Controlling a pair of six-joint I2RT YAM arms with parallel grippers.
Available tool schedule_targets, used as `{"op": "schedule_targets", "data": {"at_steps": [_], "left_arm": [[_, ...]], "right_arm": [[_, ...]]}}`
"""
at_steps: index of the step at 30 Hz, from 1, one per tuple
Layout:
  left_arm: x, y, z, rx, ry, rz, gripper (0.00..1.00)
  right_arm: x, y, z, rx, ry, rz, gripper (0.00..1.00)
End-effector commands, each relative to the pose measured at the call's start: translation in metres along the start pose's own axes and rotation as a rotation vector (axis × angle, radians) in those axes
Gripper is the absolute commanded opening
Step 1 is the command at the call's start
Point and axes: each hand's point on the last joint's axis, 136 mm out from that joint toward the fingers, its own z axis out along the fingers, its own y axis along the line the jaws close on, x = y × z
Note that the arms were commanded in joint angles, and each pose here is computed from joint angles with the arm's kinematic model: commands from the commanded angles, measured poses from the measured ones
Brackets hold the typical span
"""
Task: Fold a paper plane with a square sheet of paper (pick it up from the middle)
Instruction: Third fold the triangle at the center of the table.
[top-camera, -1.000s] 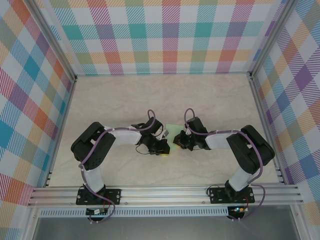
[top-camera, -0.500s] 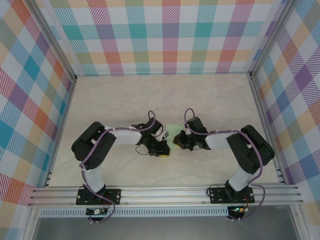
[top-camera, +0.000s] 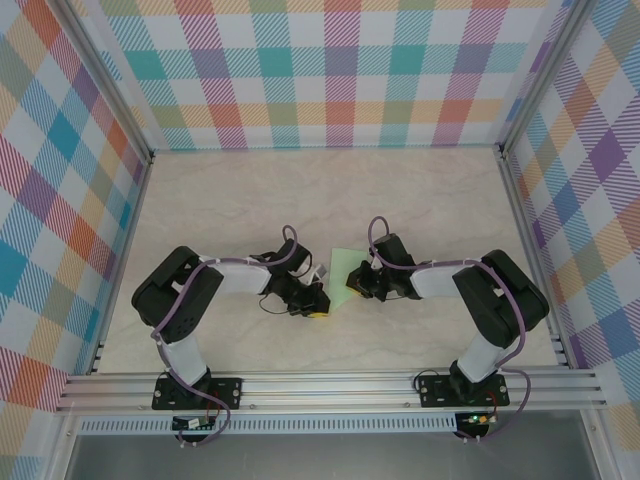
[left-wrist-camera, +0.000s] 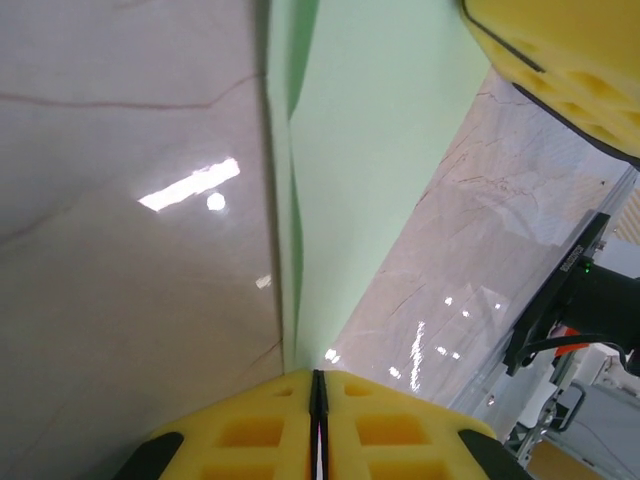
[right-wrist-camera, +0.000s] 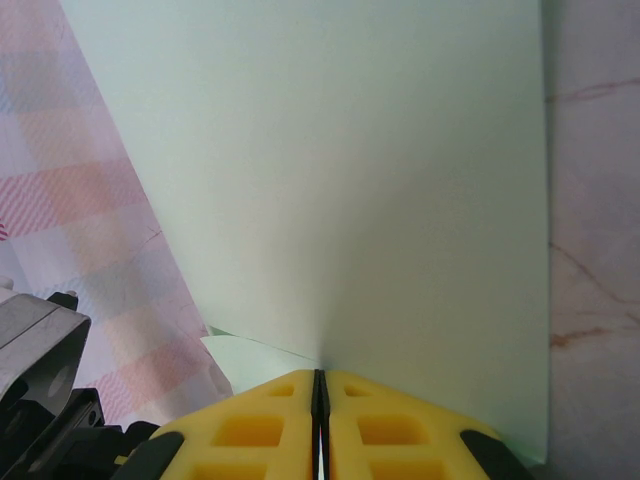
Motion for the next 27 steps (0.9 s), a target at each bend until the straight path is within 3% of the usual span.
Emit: {"op": "schedule_targets", "data": {"at_steps": [1, 6, 11, 19, 27], "left_arm": [[0.002, -0.005, -0.012, 0.021, -0.001, -0.031, 0.11], [-0.017, -0.038, -0.029, 0.073, -0.060, 0.039, 0.12], [-0.035, -0.046, -0.026, 0.080, -0.085, 0.051, 0.13], [-0.044, -0.020, 0.001, 0.032, -0.051, -0.011, 0.13], [-0.037, 0.016, 0.002, -0.134, -0.054, -0.044, 0.10]], "right_arm": [[0.006, -0.025, 0.006, 0.088, 0.030, 0.025, 0.11], [0.004, -0.020, 0.005, 0.081, 0.025, 0.021, 0.12], [0.002, -0.016, 0.003, 0.075, 0.017, 0.020, 0.13], [-0.001, 0.009, -0.002, -0.009, 0.028, 0.005, 0.13], [-0.008, 0.032, -0.027, -0.013, -0.020, -0.057, 0.14]]}}
